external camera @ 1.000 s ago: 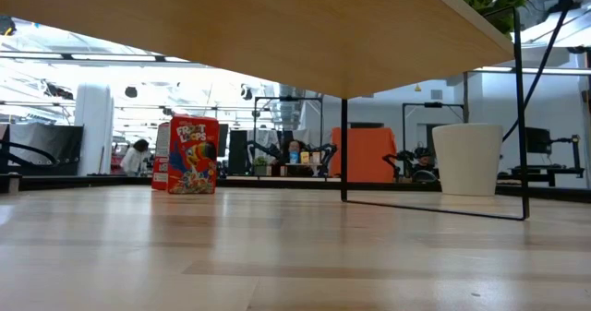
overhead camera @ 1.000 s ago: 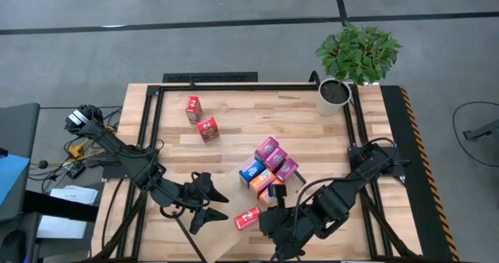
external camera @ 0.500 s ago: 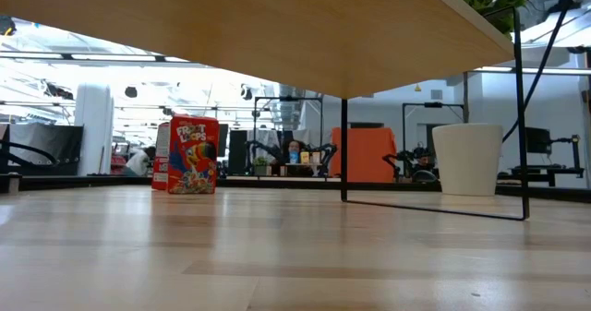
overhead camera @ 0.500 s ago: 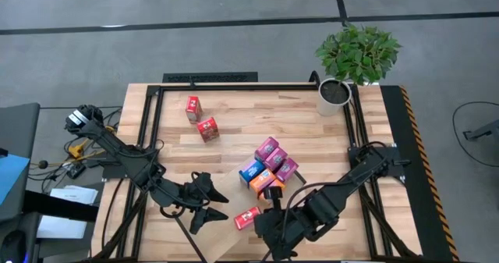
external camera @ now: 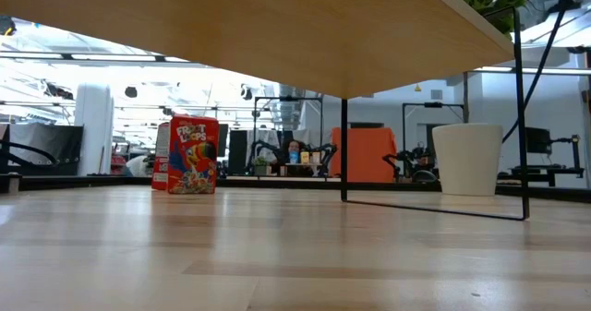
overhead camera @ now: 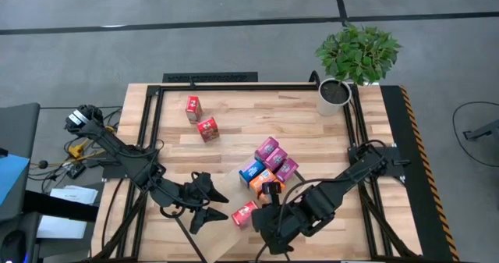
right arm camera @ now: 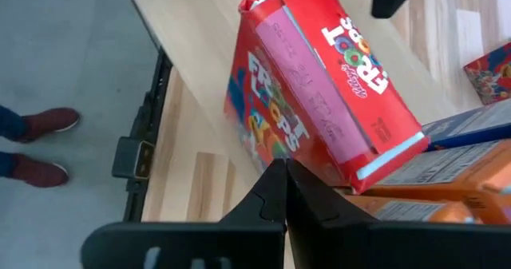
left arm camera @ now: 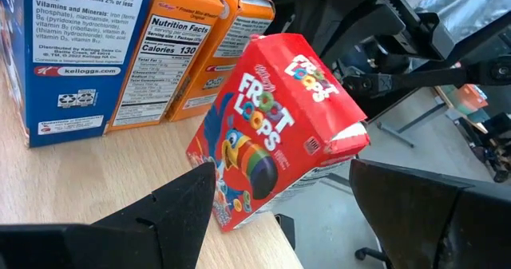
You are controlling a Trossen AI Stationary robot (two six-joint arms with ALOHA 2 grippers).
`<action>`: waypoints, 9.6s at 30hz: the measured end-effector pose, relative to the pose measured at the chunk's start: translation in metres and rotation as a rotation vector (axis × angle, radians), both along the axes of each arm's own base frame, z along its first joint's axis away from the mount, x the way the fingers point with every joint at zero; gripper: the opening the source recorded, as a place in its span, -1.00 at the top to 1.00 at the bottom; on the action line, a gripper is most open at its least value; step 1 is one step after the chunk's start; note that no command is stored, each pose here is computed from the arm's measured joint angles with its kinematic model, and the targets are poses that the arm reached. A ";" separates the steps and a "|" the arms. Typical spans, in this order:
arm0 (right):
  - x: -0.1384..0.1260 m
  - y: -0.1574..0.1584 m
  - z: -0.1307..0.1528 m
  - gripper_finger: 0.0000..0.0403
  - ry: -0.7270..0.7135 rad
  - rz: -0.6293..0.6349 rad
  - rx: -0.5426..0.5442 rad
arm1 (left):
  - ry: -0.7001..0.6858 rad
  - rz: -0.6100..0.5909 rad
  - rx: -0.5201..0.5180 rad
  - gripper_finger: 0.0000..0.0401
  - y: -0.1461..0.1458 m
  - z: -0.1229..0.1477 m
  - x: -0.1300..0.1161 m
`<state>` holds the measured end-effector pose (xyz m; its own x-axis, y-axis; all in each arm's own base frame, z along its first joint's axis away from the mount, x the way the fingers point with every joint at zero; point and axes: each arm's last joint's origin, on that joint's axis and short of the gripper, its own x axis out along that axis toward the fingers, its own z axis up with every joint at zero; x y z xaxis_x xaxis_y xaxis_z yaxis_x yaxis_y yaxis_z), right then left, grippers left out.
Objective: Stack cereal on shelf
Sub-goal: Put the bottom red cereal box onto the shelf, then put the right red cereal box onto the shelf
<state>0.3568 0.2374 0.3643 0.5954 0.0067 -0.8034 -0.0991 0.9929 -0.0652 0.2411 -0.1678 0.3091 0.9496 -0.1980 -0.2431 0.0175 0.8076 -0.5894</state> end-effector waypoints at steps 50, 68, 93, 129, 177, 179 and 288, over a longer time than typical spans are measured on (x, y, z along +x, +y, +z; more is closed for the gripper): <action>-0.068 -0.021 0.014 -0.27 0.166 -0.258 -0.054 | 0.760 0.340 0.742 -0.71 0.217 -0.025 -0.024; -0.068 -0.021 0.014 -0.27 0.162 -0.302 -0.028 | 0.911 0.182 0.731 -0.61 0.229 -0.065 0.005; -0.076 -0.013 0.015 -0.27 0.157 -0.284 -0.018 | 0.936 0.310 0.659 0.11 0.229 -0.061 -0.002; -0.082 -0.006 0.015 -0.27 0.153 -0.267 -0.017 | 0.925 0.319 0.581 0.59 0.226 -0.055 -0.010; -0.080 -0.008 0.015 -0.27 0.158 -0.252 -0.029 | 0.361 0.230 0.079 0.89 0.193 0.030 -0.104; -0.080 -0.008 0.015 -0.27 0.158 -0.251 -0.030 | 0.272 0.189 0.027 0.91 0.188 0.039 -0.109; -0.087 -0.001 0.016 -0.27 0.189 -0.247 0.025 | 0.611 0.255 0.546 0.41 -0.032 0.072 0.033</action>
<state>0.2694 0.2364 0.3805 0.4213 -0.0984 -0.9016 0.1378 0.9895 -0.0436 0.2744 -0.1999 0.3816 0.6202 0.2976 -0.7258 -0.3970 0.9171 0.0368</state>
